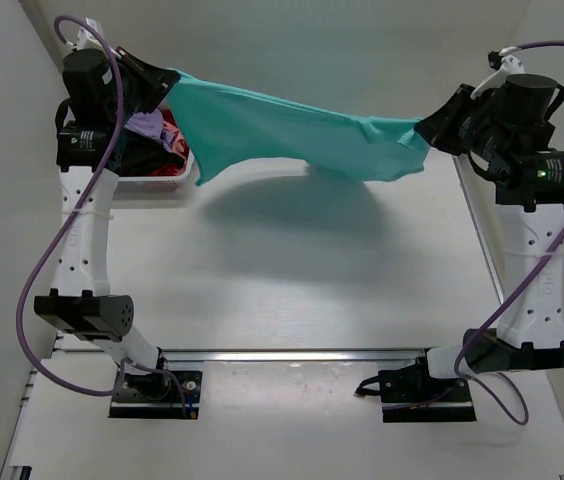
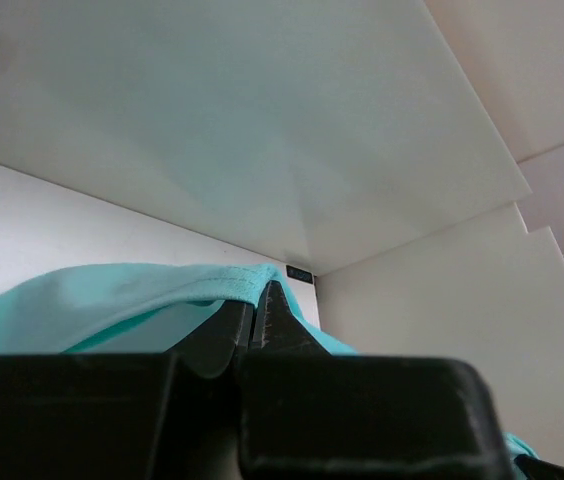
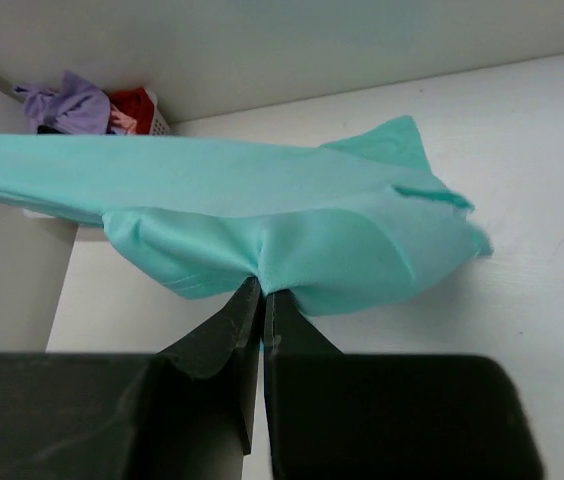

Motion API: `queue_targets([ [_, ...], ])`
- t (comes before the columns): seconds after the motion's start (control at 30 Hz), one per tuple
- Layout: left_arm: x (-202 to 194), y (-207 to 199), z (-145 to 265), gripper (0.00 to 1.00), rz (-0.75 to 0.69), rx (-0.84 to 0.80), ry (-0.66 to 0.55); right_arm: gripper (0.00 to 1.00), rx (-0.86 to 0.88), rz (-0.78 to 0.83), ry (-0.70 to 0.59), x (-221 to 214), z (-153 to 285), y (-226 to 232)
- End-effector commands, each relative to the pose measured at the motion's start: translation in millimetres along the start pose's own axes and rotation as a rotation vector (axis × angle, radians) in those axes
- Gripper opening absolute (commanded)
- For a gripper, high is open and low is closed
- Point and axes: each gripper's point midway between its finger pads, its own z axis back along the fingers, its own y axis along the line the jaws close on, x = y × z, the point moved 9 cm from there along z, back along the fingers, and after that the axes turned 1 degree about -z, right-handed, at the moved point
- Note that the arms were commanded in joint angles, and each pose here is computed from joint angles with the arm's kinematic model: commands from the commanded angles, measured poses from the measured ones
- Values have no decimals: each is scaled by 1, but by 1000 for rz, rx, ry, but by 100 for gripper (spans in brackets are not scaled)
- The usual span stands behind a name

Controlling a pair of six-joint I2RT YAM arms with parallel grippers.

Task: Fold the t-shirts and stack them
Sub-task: Flatten out the tshirt

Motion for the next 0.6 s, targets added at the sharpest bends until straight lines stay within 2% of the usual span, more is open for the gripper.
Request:
queue_targets([
  [0.0, 11, -20, 37, 0, -30, -48, -54, 0, 65, 49, -131, 22, 35, 10],
  [0.13, 4, -15, 37, 0, -9, -29, -32, 0, 57, 42, -77, 18, 23, -4],
  [0.27, -13, 5, 10, 0, 19, 52, 41, 0, 102, 24, 17, 17, -4, -18],
  [0.37, -30, 20, -13, 0, 31, 103, 107, 0, 53, 71, 90, 12, -41, -29],
  [0.5, -47, 42, -48, 0, 33, 129, 171, 0, -29, 96, 129, 6, -81, -53],
  [0.57, -45, 44, -61, 0, 27, 123, 189, 0, -27, 121, 79, 17, -87, -53],
])
